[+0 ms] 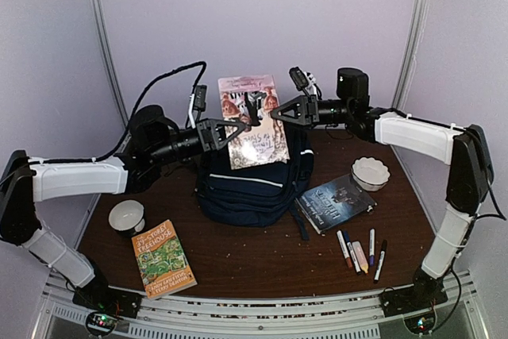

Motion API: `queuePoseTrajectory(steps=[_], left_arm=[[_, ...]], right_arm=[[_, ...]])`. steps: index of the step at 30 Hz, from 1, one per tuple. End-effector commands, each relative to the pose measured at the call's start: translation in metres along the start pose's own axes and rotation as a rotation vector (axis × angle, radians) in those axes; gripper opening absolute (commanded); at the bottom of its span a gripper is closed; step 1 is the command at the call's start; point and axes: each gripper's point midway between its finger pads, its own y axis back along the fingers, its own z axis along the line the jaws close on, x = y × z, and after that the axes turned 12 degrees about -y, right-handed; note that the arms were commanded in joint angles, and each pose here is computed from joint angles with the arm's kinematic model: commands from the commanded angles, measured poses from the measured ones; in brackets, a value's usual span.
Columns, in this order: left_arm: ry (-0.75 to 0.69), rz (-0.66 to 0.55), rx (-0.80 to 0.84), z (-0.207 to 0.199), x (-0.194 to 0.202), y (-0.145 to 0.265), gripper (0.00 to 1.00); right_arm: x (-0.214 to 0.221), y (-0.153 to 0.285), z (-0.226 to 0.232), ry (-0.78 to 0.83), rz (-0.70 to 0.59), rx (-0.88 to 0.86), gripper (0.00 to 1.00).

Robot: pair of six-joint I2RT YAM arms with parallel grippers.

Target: Pack the student bag

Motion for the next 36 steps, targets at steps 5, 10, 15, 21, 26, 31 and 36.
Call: queuePoseTrajectory(steps=[5,10,15,21,26,31,36], left_arm=[[-0.028,0.218,-0.263,0.021,0.022,0.069,0.00],[0.016,0.370,-0.424,0.034,0.035,0.123,0.00],[0.029,0.447,-0.529,0.036,0.042,0.165,0.00],[0.062,0.523,-0.619,0.041,0.060,0.200,0.00],[0.134,0.530,-0.635,0.043,0.081,0.211,0.00],[0.127,0.516,-0.627,0.039,0.081,0.215,0.00],[0.115,0.523,-0.626,0.041,0.081,0.214,0.00]], right_arm=[[0.043,0.039,-0.045,0.345,0.172,0.476,0.51],[0.093,0.028,-0.082,0.538,0.393,0.669,0.44],[0.134,0.000,-0.107,0.711,0.578,0.759,0.38],[0.168,-0.030,-0.128,0.835,0.715,0.799,0.38],[0.186,-0.052,-0.147,0.859,0.780,0.834,0.40],[0.173,-0.060,-0.165,0.873,0.755,0.962,0.37],[0.169,-0.066,-0.174,0.878,0.745,0.985,0.37]])
